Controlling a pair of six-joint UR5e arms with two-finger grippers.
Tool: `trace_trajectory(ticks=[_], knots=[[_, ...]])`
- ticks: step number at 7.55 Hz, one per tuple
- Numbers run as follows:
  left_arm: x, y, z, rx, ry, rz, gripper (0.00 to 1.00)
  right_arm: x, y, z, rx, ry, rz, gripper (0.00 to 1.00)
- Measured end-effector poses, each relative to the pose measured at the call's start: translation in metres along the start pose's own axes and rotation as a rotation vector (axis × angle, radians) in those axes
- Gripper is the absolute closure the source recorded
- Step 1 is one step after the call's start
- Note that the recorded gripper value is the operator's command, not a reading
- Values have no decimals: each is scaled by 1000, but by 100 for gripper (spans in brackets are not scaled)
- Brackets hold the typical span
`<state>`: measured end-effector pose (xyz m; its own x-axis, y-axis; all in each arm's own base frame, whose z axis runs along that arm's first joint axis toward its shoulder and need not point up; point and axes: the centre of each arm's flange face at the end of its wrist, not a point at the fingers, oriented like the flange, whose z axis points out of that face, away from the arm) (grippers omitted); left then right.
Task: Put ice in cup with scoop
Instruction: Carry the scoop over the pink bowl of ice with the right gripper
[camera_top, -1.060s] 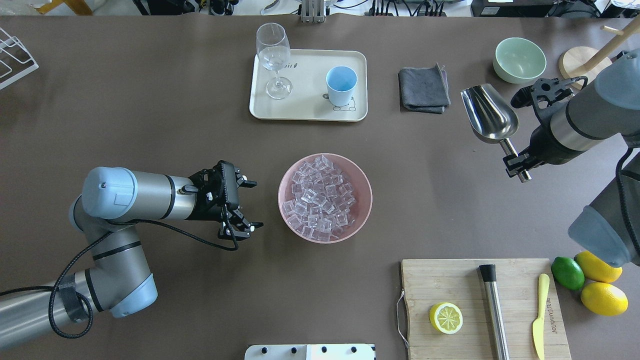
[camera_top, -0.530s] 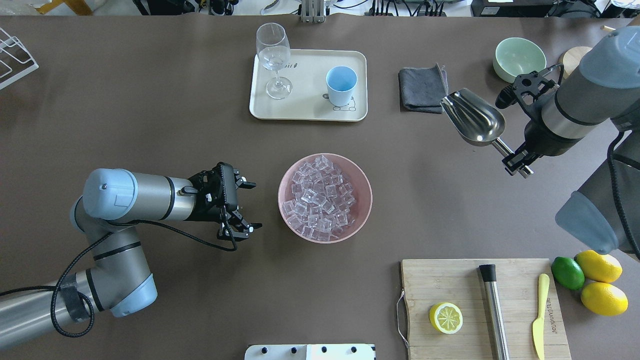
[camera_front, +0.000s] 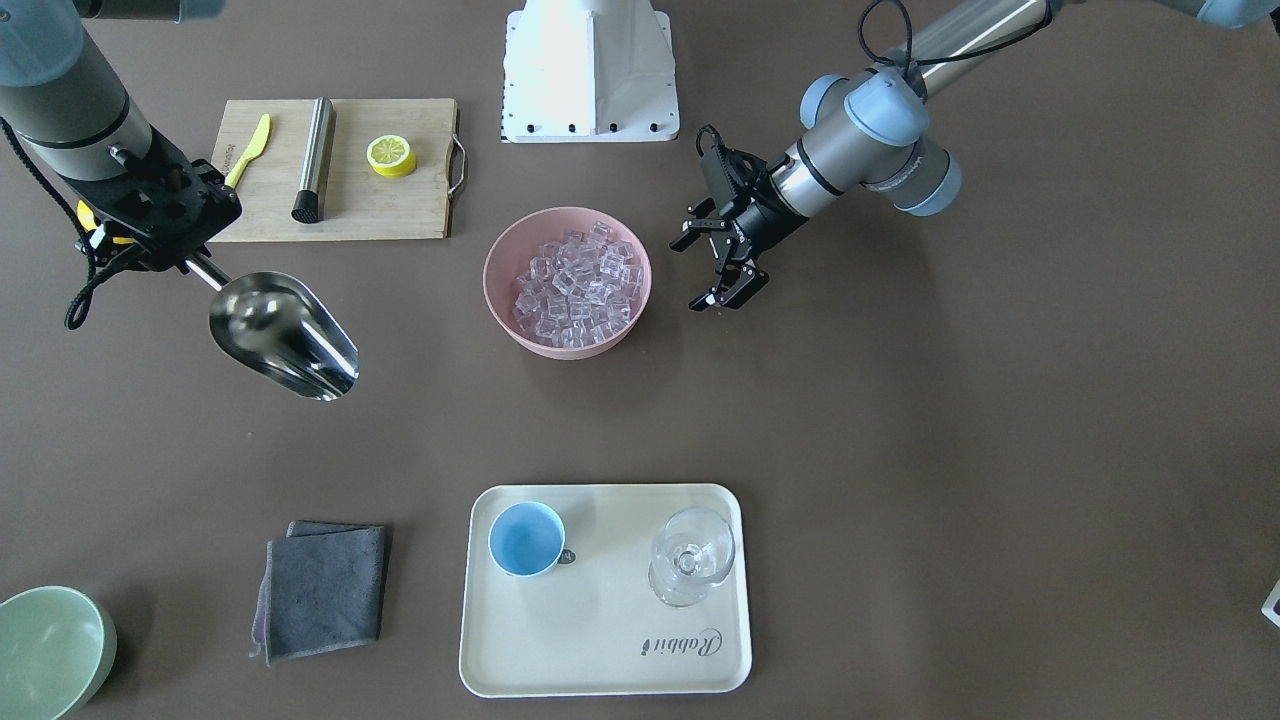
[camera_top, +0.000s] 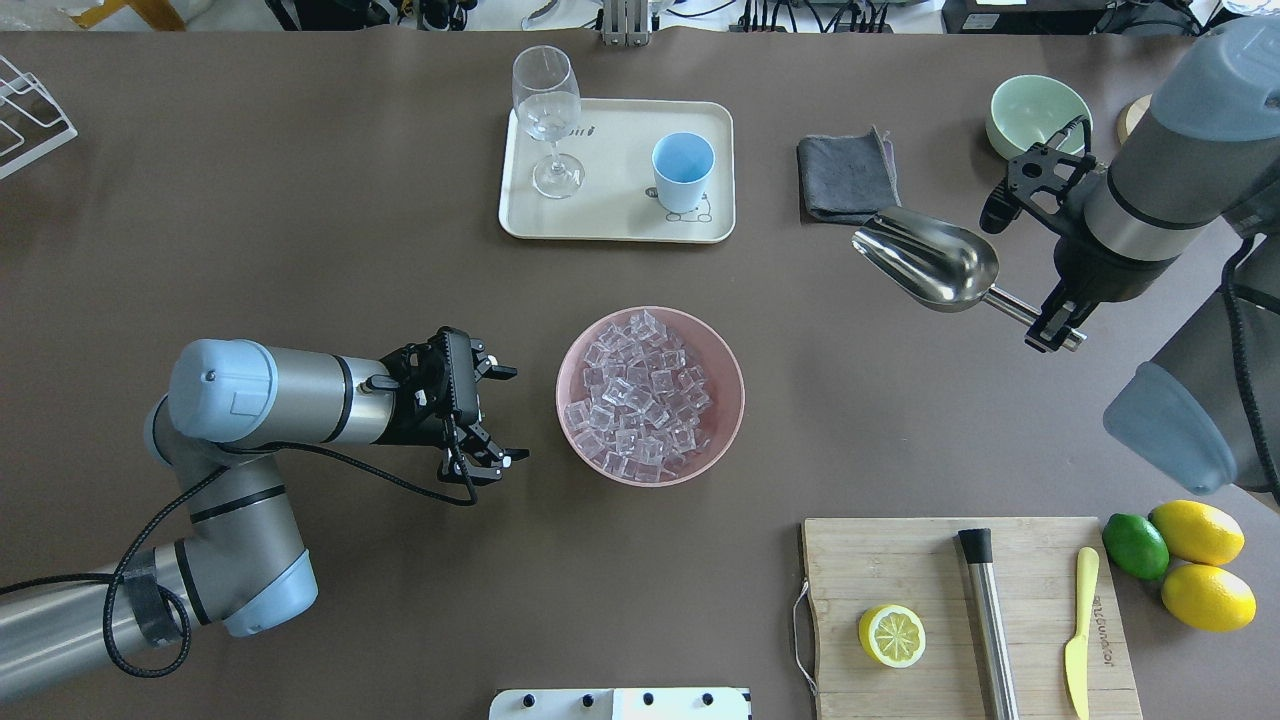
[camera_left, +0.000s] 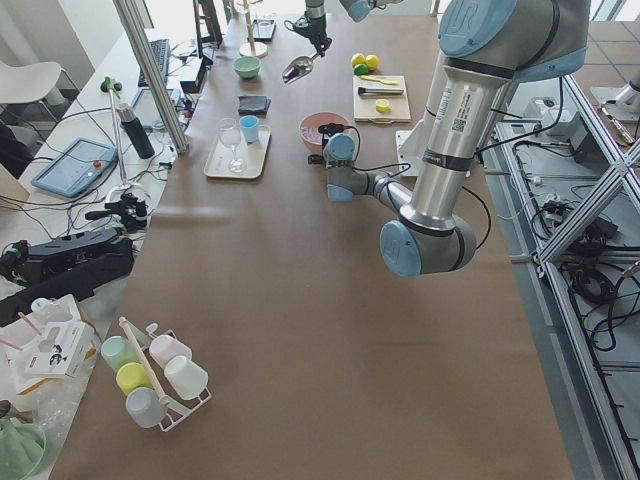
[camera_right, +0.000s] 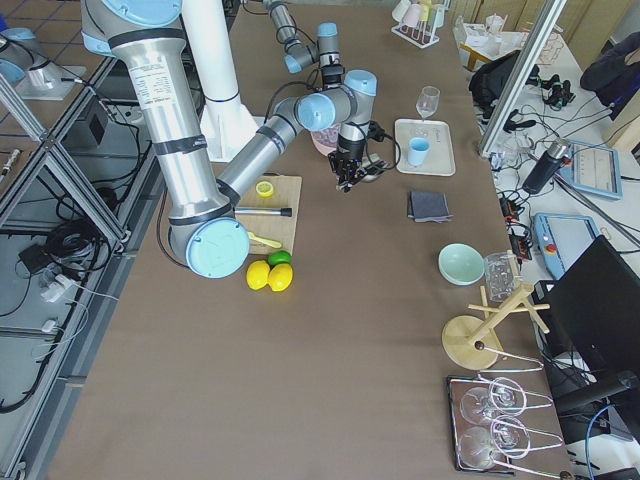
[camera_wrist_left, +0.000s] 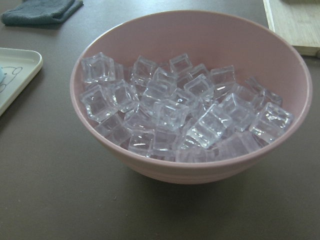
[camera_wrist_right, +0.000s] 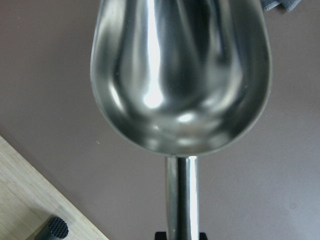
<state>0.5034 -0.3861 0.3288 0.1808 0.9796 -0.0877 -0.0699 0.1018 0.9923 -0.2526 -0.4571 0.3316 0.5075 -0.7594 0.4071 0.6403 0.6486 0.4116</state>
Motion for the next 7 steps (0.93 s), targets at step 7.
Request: trace_trajectory(ticks=[7], knots=[[-8,-7,1,-20,2,-8,2,-99,-80,-76,-294,121,-49,100]])
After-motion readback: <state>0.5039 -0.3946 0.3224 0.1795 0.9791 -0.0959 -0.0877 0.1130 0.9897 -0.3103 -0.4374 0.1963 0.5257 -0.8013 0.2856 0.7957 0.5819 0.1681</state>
